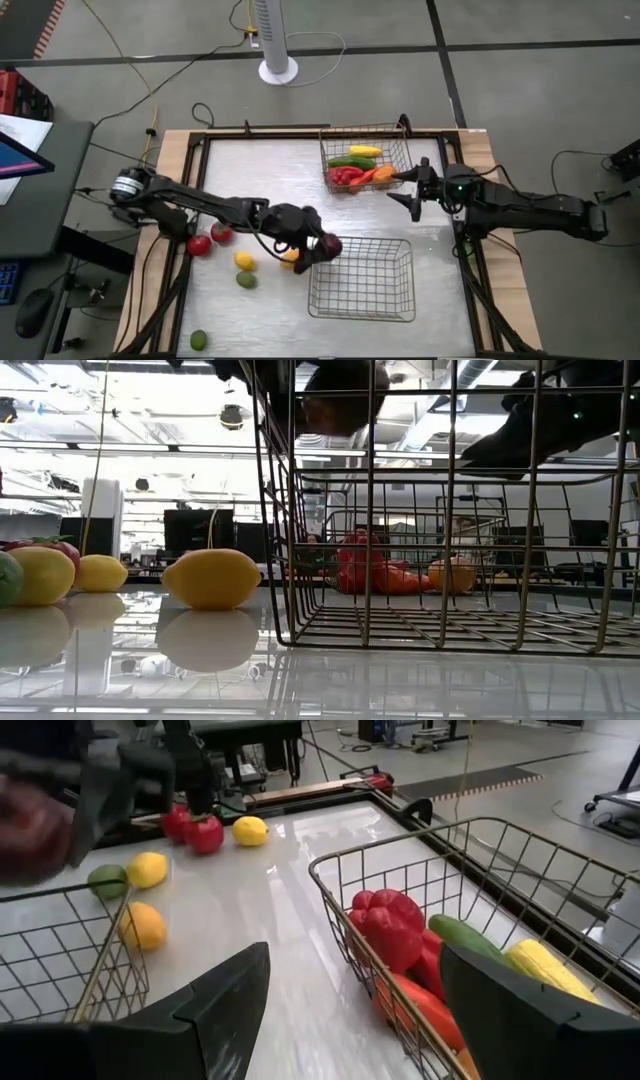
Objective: Sort produce into baskets
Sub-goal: Put the red apple into the bottom wire basket, then put the right yellow lemon into the bottom wire basket
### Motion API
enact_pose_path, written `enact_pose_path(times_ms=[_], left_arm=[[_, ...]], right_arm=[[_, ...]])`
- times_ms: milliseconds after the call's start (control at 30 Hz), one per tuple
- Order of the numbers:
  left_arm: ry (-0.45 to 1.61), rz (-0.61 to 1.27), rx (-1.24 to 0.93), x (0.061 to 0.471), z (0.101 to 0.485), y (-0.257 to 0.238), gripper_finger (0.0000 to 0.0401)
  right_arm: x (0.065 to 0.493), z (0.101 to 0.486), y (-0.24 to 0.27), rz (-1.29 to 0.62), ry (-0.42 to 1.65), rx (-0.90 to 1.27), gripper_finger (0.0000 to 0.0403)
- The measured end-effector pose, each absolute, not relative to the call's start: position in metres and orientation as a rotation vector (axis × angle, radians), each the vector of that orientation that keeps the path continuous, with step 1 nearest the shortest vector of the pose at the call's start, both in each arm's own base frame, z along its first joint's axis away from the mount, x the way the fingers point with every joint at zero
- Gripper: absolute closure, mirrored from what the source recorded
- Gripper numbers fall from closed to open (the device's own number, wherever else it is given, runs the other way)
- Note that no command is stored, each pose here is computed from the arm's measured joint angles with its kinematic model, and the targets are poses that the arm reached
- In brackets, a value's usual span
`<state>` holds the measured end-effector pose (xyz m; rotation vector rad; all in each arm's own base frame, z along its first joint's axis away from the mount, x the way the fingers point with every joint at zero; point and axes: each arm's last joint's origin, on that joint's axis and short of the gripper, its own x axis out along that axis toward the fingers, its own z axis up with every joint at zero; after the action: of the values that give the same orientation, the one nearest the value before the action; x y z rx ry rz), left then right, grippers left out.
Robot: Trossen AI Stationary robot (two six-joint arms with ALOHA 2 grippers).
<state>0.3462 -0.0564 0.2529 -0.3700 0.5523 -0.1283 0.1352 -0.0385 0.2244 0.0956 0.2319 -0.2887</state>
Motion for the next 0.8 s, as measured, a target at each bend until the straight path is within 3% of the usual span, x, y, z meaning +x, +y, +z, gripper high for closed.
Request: enact_pose_path(times_ms=[200, 533, 667, 800], left_arm=[[0.653, -0.171, -0.327, 0.349, 0.232, -0.069, 0.0114], [0.683, -0.116, -0.275, 0.351, 0.25, -0.072, 0.0022], [0.719, -0.097, -0.227, 0.351, 0.27, -0.075, 0.002], [0.879, 0.025, -0.105, 0.331, 0.272, -0.085, 0.0032]], right_arm=[[0.136, 0.224, -0.039, -0.29, 0.227, 0.106, 0.0088], [0.136, 0.224, -0.038, -0.285, 0.219, 0.108, 0.0088], [0.136, 0.224, -0.038, -0.283, 0.222, 0.108, 0.0088], [0.136, 0.221, -0.037, -0.287, 0.227, 0.107, 0.0088]])
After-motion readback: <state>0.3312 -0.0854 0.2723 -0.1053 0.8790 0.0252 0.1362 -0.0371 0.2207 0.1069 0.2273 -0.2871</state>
